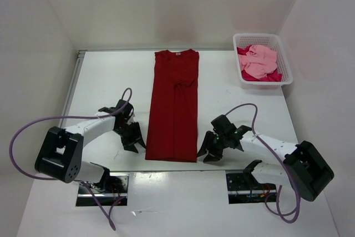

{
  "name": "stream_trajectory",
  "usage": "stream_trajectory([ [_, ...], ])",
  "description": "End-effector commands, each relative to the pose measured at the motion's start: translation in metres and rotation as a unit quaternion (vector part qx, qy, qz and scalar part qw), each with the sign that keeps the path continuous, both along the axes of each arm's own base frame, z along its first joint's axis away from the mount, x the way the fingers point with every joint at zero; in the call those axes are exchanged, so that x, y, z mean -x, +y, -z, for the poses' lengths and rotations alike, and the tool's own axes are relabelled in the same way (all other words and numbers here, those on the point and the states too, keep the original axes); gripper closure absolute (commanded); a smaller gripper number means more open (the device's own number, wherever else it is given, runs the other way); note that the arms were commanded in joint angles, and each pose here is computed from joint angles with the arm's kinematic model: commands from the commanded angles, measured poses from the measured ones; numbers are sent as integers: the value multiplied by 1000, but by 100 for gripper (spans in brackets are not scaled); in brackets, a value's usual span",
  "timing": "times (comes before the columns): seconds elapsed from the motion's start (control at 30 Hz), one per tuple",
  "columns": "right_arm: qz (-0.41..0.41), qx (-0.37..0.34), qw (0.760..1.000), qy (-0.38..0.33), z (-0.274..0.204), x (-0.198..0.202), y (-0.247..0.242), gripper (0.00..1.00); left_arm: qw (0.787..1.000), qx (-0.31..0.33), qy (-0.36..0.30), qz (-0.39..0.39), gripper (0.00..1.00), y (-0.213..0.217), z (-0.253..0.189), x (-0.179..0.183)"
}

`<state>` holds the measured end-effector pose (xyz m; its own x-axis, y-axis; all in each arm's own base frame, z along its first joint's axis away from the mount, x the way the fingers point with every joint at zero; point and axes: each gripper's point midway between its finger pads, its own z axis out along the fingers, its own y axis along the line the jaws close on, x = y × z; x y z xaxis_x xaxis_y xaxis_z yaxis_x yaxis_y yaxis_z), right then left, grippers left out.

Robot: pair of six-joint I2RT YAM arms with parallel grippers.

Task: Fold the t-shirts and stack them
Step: Rotate the tshirt 90 degrees, then grab the bottom of the folded rectangular tshirt with both arms

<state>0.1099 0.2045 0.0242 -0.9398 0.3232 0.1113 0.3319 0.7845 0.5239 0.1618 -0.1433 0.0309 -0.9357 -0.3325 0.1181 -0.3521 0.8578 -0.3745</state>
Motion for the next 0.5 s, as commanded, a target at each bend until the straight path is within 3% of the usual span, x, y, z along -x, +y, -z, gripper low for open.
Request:
stream_trajectory([
  [0.0,-13,-34,999,-6,-12,3,16,50,999,-2,50,-6,47,-1,5,16],
  [0.13,-12,-40,999,-21,-10,-4,19,49,998,5,62,-12,41,-5,13,23],
  [0.3,-29,-34,999,-26,-9,-10,23,49,997,35,66,-20,41,-13,18,34],
  [0.47,-48,-17,999,-9,2,-15,29,56,997,53,55,-21,48,-18,20,30],
])
